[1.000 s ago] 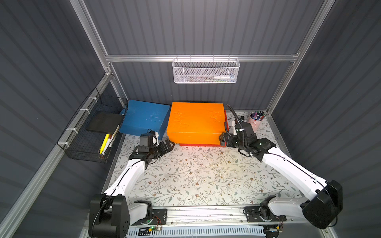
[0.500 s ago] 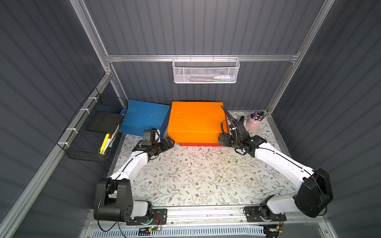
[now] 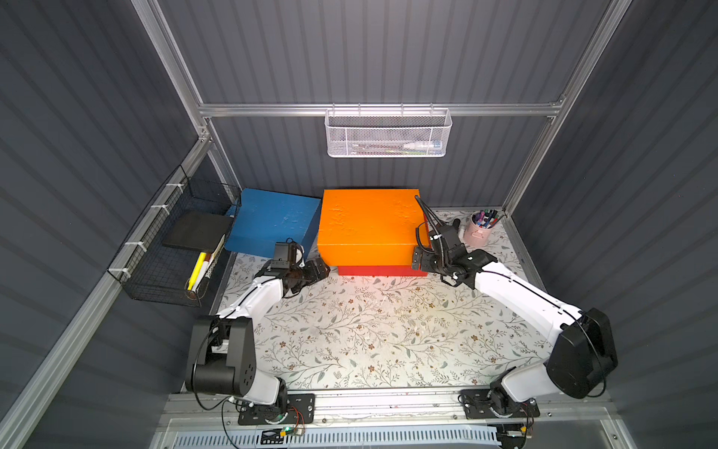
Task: Stack the shoeboxes
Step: Adjust the shoebox.
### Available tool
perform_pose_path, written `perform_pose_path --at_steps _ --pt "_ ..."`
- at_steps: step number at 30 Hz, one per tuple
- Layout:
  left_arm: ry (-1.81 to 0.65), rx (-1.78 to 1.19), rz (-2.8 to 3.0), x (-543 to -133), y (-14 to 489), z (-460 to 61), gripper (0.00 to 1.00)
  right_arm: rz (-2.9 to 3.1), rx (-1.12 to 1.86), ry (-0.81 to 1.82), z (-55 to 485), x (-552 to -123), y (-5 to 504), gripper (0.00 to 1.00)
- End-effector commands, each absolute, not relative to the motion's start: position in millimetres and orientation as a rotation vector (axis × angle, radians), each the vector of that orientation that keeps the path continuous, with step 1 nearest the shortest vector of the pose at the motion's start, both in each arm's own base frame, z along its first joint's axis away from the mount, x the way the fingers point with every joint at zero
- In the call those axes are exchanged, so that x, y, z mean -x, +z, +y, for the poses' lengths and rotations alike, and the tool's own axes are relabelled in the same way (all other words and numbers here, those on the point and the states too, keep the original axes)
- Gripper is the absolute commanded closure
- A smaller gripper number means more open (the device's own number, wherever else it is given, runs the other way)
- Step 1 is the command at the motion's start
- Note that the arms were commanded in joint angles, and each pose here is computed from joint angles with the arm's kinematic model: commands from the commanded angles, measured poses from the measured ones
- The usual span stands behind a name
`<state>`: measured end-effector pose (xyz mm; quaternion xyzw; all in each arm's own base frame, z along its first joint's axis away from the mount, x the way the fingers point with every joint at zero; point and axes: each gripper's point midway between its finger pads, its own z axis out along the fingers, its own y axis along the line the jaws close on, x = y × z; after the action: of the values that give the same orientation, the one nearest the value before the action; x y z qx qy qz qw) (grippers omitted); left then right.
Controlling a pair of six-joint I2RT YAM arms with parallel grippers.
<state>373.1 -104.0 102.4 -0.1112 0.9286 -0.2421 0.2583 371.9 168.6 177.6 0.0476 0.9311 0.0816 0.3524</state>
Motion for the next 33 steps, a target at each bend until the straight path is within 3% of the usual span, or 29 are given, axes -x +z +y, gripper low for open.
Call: perform_pose_path --at_steps 1,33 --pt "-0.63 0.291 2.508 -387.2 103.3 -100.7 0.01 2.4 -0.149 0.176 163.2 -376.8 184.1 0.01" --pt "-0.628 0.323 2.564 -414.8 86.5 -104.1 0.01 2.421 -0.215 0.076 156.3 -403.0 169.2 0.01"
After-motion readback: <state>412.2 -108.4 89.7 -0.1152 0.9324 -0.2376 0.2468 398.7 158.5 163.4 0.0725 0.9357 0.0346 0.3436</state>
